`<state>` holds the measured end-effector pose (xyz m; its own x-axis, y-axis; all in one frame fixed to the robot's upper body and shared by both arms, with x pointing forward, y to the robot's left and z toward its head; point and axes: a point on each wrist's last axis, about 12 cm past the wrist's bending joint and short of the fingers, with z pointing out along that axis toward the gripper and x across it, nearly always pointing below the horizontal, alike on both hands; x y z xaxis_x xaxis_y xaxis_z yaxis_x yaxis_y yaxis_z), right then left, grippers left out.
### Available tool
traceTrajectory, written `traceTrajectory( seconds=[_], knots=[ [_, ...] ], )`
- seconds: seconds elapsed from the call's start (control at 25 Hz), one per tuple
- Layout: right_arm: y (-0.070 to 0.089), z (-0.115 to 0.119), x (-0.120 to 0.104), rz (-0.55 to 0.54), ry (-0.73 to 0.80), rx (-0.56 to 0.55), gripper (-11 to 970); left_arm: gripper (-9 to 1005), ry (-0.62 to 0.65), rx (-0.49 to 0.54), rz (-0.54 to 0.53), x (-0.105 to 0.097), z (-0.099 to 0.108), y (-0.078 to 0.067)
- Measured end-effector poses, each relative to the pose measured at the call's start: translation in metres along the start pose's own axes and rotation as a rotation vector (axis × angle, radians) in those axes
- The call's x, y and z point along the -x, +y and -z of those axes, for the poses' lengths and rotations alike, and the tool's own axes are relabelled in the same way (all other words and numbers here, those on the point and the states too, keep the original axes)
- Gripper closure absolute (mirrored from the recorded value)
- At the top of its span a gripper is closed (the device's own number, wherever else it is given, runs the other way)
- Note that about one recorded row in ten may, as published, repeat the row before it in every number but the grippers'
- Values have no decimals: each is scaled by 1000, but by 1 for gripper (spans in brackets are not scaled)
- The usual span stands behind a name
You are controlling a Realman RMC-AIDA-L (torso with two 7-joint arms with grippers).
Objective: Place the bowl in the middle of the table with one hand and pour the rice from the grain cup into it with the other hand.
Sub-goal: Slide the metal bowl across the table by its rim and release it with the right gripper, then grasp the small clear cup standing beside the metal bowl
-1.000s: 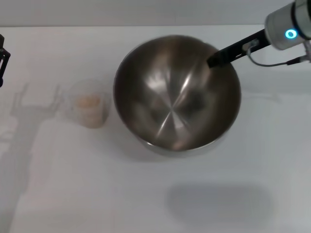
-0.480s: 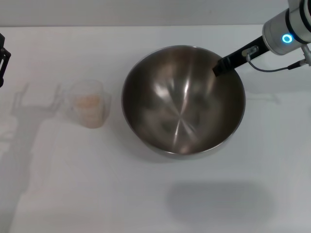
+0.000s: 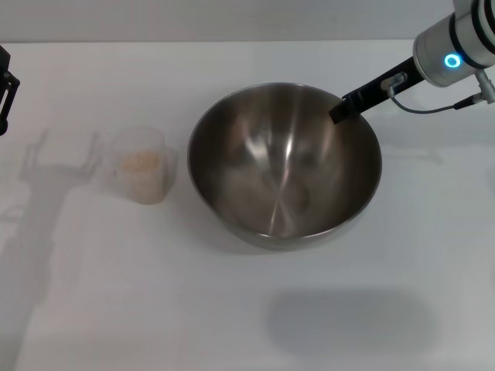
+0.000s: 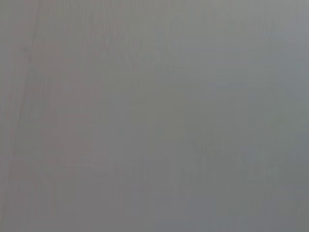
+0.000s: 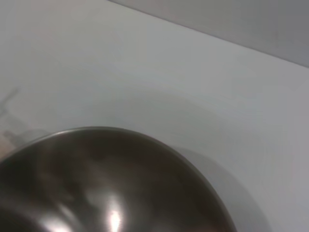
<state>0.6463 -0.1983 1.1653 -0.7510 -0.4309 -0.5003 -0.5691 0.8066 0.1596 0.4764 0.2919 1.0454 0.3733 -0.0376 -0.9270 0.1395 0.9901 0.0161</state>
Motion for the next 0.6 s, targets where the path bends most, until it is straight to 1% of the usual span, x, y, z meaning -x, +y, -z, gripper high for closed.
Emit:
traceTrajectory(
  seconds=[0.12, 0.2, 0.24, 0.32, 0.4, 0.52, 0.56, 0.6],
  knots=[
    [1, 2, 3, 9, -11, -5, 828, 214, 1, 0, 0, 0, 0, 0],
    [0, 6, 4, 16, -27, -16, 689, 215, 1, 0, 0, 0, 0, 0],
    [-2, 13, 5, 23, -50, -32, 619, 215, 2, 1, 0, 0, 1, 0],
    [-4, 16, 4, 25, -60, -40, 524, 216, 4, 3, 2, 0, 2, 1],
    [-9, 39, 3, 47, -151, -100, 428, 217, 4, 5, 3, 0, 3, 1],
    [-10, 55, 0, 91, -264, -169, 428, 219, 2, 6, 6, 0, 3, 0],
    [-10, 55, 0, 91, -264, -169, 428, 219, 2, 6, 6, 0, 3, 0],
    [-10, 61, -4, 126, -353, -221, 428, 220, 0, 5, 8, 0, 3, 0]
  ],
)
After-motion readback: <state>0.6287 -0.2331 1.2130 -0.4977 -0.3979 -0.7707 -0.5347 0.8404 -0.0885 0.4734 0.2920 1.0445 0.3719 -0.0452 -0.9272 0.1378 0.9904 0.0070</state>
